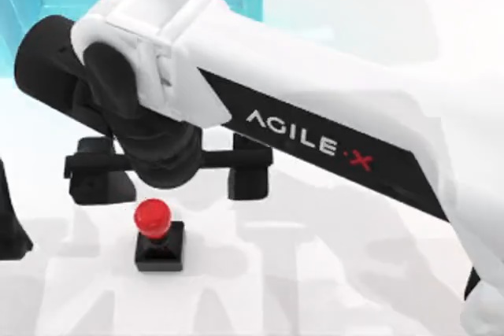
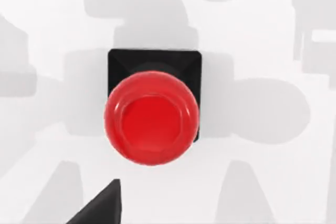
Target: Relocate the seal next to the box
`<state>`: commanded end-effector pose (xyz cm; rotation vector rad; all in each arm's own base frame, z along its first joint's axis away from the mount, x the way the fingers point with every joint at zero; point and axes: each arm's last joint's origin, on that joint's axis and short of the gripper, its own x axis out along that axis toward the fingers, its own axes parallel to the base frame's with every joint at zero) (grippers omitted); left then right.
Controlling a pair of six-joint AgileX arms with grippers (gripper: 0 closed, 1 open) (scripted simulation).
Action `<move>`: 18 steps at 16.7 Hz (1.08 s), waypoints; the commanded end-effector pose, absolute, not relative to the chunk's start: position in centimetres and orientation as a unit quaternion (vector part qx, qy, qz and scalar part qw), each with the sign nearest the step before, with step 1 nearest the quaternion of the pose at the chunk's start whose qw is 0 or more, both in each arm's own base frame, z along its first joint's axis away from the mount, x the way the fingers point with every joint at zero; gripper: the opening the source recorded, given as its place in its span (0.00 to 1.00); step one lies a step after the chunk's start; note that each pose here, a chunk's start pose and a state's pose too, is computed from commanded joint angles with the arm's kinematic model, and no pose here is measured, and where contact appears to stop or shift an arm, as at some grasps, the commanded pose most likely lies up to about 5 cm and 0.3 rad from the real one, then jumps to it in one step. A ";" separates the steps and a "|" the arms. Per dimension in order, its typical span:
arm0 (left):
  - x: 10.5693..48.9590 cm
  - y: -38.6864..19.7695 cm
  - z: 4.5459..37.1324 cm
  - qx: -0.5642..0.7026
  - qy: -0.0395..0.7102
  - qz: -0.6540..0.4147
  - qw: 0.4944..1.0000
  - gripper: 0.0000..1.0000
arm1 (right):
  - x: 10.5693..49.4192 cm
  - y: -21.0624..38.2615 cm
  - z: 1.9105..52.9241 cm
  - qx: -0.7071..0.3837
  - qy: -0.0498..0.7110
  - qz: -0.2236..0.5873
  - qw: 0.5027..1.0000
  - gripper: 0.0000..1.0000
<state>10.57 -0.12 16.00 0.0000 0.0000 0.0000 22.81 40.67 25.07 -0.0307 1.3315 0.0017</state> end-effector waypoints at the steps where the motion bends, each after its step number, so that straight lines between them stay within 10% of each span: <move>1: 10.6 -0.1 16.0 0.000 0.000 0.000 1.000 1.00 | 22.4 41.7 24.8 -0.011 0.612 -0.001 0.791 1.00; 18: 10.6 -0.1 16.0 0.000 0.000 0.000 1.000 1.00 | 22.9 44.6 19.0 0.004 0.593 -0.003 0.805 1.00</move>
